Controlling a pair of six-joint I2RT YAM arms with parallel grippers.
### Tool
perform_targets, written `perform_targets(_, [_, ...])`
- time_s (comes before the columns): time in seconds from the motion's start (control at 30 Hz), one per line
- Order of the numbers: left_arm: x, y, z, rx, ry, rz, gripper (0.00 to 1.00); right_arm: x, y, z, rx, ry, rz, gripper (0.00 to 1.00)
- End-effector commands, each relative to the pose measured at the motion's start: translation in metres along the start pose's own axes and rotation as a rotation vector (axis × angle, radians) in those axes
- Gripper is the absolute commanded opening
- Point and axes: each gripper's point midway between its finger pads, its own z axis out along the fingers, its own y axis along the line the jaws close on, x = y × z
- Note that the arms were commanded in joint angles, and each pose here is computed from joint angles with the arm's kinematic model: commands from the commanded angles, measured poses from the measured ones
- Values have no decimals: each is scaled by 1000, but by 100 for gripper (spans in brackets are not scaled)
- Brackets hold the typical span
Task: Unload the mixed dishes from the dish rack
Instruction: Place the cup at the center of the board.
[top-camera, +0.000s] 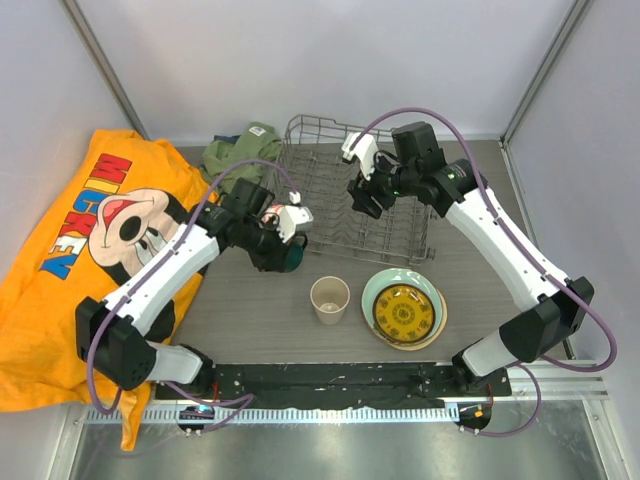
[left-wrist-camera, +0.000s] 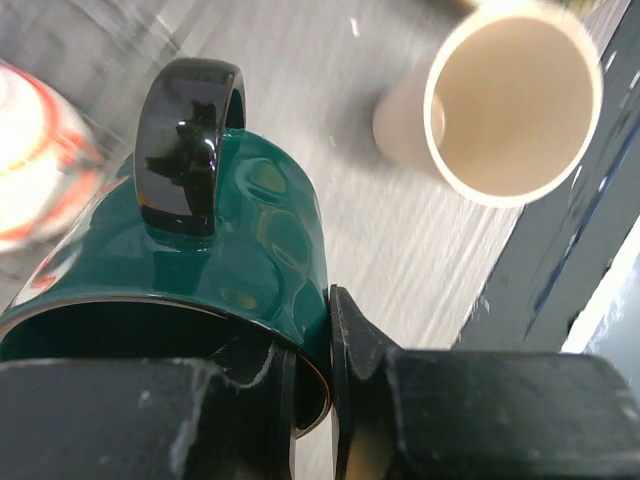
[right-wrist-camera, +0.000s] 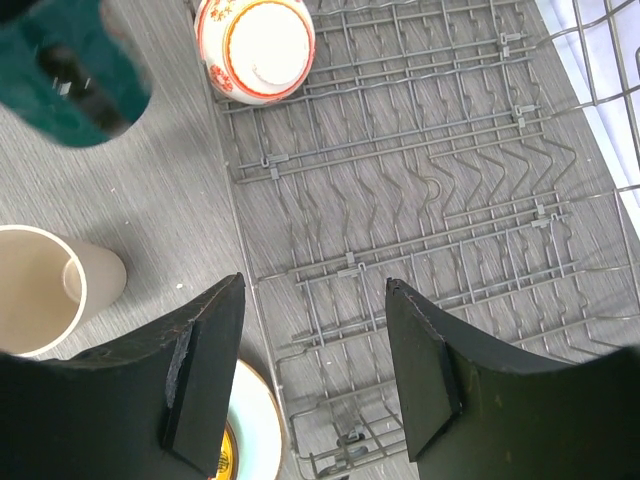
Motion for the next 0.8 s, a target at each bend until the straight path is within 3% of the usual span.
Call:
perform_targets(0.0, [17,2,2,-85,94,40,0,-19,-8,-12,56,-68,-4,63])
perform_targets(0.43, [50,-5,36,-100,330,85,0,-11,-7,-8,54,-44,5,63])
perform_targets(0.77, [55,2,62,-80,432,107,0,-5,-4,-6,42,-34,-3,63])
